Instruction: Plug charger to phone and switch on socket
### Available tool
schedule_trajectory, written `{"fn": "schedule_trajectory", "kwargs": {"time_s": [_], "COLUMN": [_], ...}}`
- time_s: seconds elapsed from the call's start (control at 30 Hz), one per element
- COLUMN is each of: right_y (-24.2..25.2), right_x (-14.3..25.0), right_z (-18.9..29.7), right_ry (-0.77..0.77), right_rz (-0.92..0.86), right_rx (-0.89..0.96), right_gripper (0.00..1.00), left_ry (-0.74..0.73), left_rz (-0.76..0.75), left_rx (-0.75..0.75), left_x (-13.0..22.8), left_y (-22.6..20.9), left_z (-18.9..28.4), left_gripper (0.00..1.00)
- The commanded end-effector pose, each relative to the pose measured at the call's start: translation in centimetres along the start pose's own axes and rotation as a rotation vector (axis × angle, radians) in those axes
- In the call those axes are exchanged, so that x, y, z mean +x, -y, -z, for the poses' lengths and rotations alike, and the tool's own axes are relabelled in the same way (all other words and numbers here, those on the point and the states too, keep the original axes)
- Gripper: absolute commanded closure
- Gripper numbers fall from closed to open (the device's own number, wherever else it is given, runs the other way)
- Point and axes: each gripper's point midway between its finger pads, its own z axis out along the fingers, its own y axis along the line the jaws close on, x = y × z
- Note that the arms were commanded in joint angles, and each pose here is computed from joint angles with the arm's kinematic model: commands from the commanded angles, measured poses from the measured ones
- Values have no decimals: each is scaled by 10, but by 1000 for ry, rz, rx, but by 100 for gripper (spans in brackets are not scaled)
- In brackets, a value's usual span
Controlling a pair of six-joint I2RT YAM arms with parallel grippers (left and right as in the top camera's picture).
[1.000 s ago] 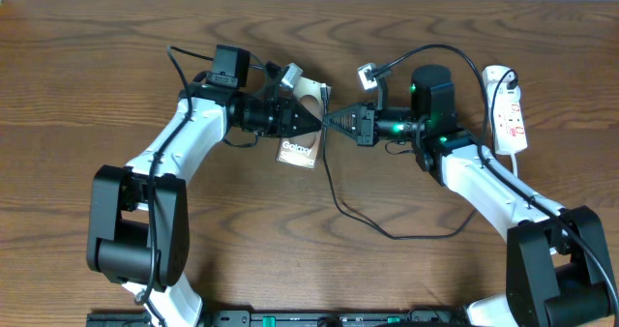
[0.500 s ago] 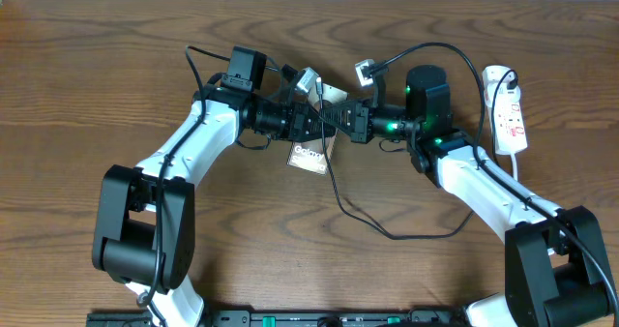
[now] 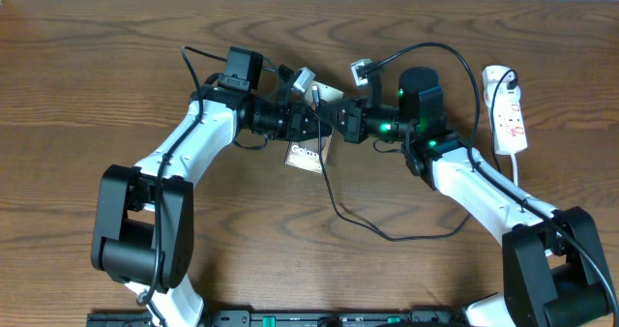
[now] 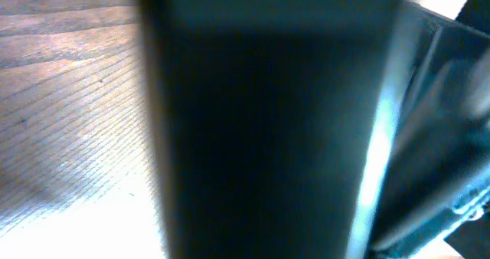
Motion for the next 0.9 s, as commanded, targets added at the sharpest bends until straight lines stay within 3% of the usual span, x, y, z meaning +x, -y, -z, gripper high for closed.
{"fn": "schedule_trajectory", "kwargs": {"time_s": [0.0,0.1,0.2,0.23,0.4,0.5,0.8,0.87], "right_y": [0,3,6,7,10,11,13,13], "right_x": [1,-1,-3,-2,3,6,9,12], "right_z": [-8,-8,-8,-8,-8,-8,-8,-7], "right_ry": [17,28,38,38,18,9,-2,-16], "right_rz": [12,12,11,10,-11,-20,-31,-43], "right_rx": [45,67,87,87,99,105,110,107], "right_gripper": [99,99,82,81,85,92,90,99], "left_ry": [-11,-11,-11,-11,-10,-10,-10,-10], "left_rz": [-62,-62,-62,-62,-63,-63,-63,-75], "left_rx": [100,100,100,100,100,100,100,104], "left_x": [0,0,0,0,0,0,0,0], "left_y": [29,29,29,29,29,29,29,30], "left_z": [-1,-1,-1,-1,-1,-1,-1,-1], "left_gripper": [93,93,92,93,92,92,93,93]}}
